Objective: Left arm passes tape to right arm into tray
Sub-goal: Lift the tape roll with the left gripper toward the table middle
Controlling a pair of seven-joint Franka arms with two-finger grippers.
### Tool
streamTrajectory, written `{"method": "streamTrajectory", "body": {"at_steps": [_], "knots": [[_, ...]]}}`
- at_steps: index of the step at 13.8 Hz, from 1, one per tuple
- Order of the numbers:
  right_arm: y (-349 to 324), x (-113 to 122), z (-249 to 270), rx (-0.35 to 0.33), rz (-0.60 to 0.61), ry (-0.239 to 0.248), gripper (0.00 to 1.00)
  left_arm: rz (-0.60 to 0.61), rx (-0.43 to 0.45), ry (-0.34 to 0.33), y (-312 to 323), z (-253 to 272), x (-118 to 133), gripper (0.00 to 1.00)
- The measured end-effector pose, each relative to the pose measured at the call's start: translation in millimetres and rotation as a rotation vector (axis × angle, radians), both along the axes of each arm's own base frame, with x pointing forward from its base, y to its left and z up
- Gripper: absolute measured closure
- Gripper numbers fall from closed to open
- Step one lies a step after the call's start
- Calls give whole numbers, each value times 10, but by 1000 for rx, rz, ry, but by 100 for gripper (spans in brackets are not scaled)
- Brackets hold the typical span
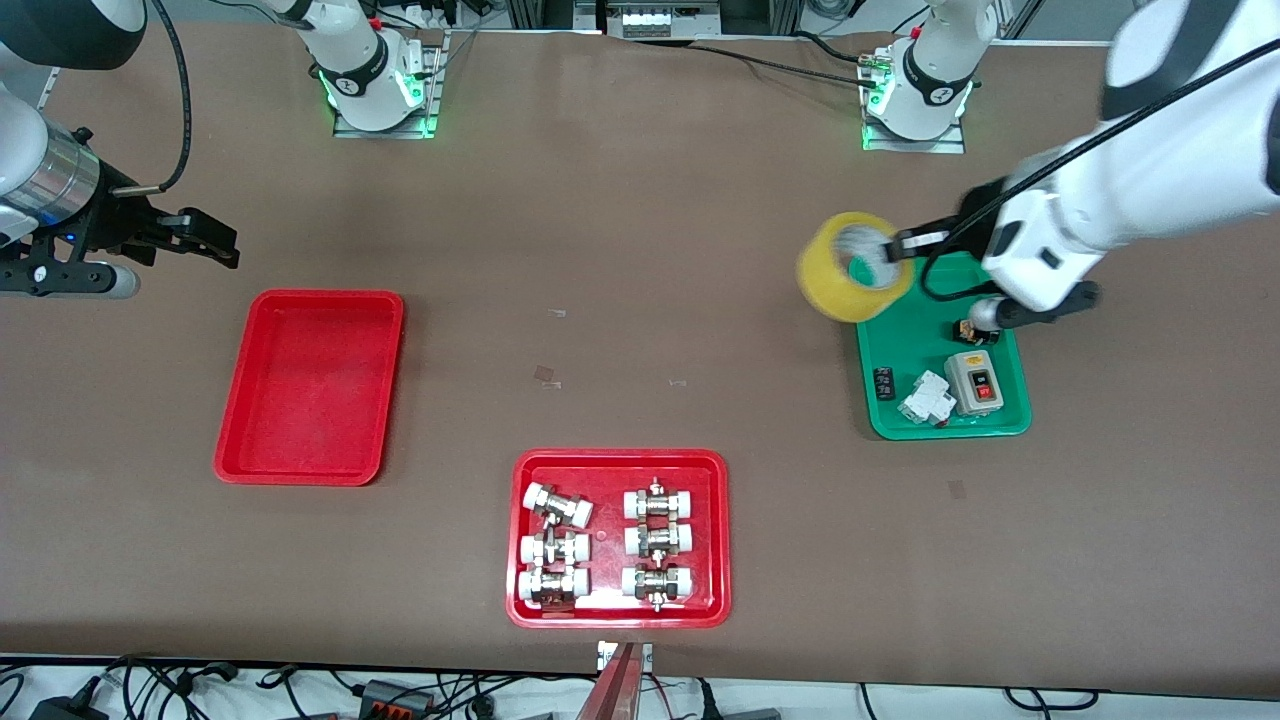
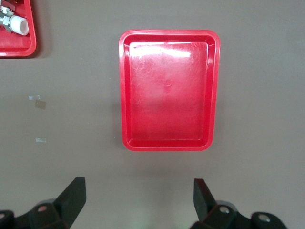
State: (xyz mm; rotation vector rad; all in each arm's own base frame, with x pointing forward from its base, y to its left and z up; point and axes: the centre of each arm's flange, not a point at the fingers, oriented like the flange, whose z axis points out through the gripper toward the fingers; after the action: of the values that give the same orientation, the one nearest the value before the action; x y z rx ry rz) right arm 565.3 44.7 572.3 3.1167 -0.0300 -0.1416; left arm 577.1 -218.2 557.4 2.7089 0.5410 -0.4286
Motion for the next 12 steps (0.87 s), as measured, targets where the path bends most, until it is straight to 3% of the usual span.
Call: {"method": "streamTrajectory", "body": {"at_steps": [4,9,12], "knots": [[34,10,-65,-1,6,19,0,340,-79,84,-1463,-572,-18,79],[76,7,-123,2,13,44,0,784,-221,237,-2558,-1058,-190,79],[245,11,-171,120,12,65,0,1005,-326,315,-2813,-1128,-222,79]]}}
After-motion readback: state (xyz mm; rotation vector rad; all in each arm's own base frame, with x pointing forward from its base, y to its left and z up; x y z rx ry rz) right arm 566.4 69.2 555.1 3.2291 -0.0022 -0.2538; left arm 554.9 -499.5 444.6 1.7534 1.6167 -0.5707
